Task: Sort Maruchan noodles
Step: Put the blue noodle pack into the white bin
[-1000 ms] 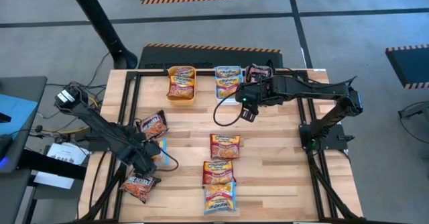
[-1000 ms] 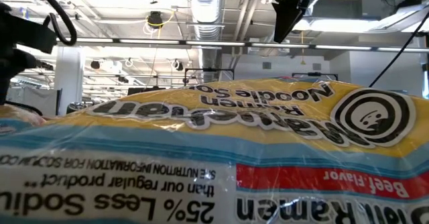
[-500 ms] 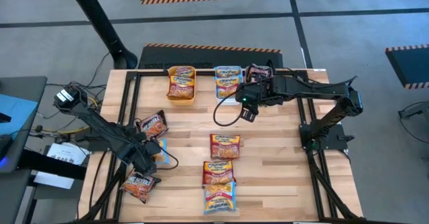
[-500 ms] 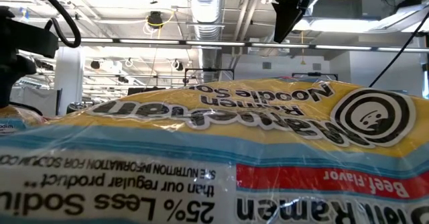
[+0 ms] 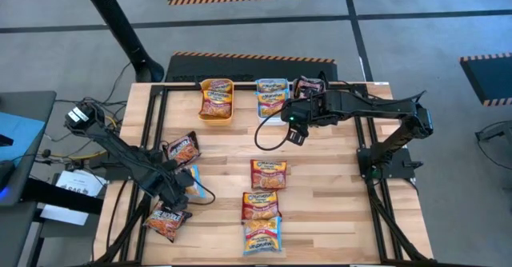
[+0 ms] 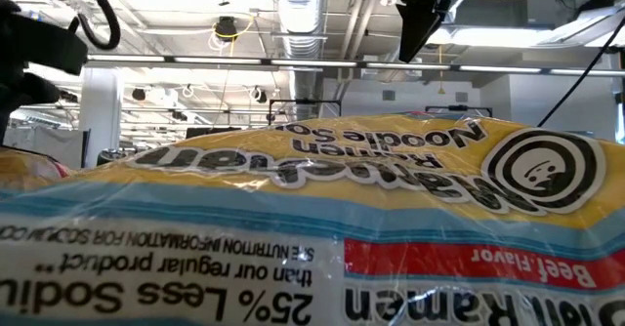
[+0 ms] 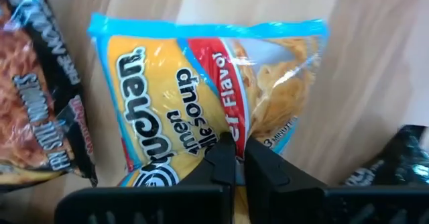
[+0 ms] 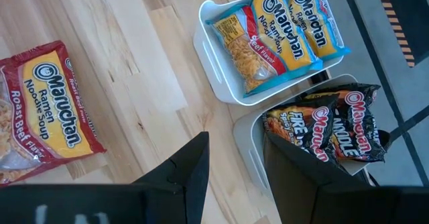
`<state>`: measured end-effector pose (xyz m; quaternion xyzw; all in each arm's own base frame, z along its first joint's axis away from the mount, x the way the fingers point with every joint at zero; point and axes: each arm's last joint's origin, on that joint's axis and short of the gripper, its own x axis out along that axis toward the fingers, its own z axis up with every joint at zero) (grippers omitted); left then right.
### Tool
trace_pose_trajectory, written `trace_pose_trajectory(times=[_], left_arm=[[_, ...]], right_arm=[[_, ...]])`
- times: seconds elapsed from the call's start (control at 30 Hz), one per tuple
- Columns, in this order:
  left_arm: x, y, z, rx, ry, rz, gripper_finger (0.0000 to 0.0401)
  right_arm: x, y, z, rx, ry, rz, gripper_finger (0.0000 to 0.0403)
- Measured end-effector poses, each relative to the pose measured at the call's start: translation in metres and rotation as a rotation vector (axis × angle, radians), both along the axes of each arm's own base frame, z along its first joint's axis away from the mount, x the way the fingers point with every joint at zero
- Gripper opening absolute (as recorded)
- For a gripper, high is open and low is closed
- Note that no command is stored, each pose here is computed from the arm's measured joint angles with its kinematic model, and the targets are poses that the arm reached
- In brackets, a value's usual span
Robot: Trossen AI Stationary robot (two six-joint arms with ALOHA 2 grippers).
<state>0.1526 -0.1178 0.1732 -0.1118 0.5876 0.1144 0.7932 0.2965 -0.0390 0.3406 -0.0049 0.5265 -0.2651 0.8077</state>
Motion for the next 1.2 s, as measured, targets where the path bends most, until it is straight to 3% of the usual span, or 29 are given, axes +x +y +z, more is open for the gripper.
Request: trace_pose_trajectory(times=[0.37, 0.8, 0.97, 1.2], left_arm=[[0.017, -0.01, 0.03, 0.049, -0.159, -0.094, 0.0001], [0.031, -0.012, 0.054, 0.172, -0.31, -0.176, 0.0], [0.04, -0.009, 0.069, 0.246, -0.352, -0.234, 0.0], [0.054, -0.001, 0.093, 0.382, -0.399, -0.33, 0.0]], right_arm=[[0.002, 0.002, 0.0, 0.072, -0.019, 0.029, 0.0166], [0.018, 0.014, 0.006, 0.462, -0.224, 0.245, 0.0166], [0.022, 0.015, 0.009, 0.528, -0.287, 0.252, 0.0172], [0.027, 0.015, 0.013, 0.594, -0.356, 0.238, 0.0217]])
